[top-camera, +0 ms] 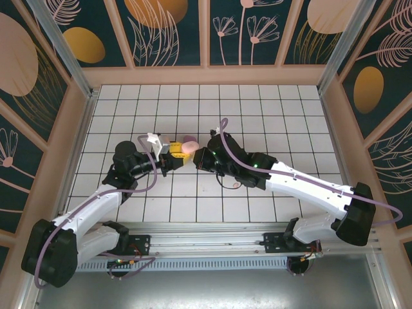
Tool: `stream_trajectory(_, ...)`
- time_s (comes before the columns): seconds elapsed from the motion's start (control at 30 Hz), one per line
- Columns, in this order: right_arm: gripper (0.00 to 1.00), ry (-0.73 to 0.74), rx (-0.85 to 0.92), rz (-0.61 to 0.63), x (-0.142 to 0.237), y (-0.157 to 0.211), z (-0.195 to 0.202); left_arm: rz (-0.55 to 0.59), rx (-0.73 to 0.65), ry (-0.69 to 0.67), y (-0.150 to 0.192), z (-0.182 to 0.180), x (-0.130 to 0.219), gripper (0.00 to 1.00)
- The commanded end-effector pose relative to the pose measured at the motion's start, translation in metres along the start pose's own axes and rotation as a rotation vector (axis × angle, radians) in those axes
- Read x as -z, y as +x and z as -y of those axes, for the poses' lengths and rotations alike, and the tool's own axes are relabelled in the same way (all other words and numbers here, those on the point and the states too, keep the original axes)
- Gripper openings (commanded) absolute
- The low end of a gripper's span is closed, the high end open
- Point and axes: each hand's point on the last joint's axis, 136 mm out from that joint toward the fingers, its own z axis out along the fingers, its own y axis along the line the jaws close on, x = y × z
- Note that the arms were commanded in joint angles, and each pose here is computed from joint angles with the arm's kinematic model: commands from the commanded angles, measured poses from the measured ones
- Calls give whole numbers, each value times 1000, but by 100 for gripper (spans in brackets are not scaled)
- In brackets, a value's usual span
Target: Insert wireless bluetooth earbuds into charging case
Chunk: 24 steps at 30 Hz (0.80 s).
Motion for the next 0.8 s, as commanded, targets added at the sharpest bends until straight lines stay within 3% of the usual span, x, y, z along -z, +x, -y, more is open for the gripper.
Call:
stream_trajectory(0.0, 8, -50, 5, 25, 13, -14, -14, -29, -18, 12, 7, 1, -4, 0)
stream_trajectory(0.47, 8, -81, 2, 42, 13, -30, -21, -56, -32, 34, 13, 9, 0, 0)
stream_trajectory(0.77, 7, -96, -8, -48, 15, 13, -8, -32, 8, -10, 9, 4, 2, 0)
